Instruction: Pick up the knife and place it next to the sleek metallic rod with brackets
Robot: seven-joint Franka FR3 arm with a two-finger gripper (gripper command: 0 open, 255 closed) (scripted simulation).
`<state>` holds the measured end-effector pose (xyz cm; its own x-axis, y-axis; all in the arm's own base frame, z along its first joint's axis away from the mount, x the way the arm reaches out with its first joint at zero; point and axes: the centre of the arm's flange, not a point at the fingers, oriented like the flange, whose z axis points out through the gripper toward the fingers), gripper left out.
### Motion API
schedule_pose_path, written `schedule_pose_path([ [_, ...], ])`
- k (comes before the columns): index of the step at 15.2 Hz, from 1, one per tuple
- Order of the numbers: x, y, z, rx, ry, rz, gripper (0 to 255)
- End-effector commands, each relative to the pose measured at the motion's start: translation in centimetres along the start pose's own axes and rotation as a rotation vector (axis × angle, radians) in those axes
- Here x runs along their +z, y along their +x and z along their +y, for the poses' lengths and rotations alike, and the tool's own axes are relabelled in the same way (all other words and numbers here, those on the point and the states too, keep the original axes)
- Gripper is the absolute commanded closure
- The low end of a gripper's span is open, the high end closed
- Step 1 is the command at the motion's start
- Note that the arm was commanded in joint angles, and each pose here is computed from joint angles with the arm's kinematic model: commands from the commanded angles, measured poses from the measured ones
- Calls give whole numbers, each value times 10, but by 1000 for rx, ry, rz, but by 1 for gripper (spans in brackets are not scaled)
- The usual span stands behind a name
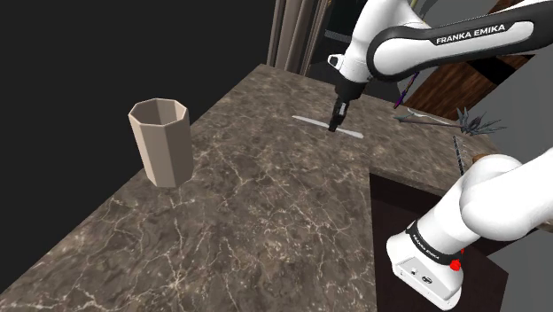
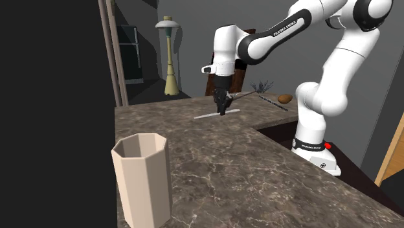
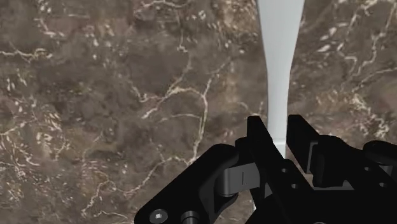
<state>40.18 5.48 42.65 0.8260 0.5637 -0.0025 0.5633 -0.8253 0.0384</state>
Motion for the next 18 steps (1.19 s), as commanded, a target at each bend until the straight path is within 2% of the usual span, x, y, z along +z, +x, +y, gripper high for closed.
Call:
schedule_pose_path([
  [1, 1, -26, 13, -1, 1, 0, 255],
  [18, 4, -232, 101, -1, 1, 0, 255],
])
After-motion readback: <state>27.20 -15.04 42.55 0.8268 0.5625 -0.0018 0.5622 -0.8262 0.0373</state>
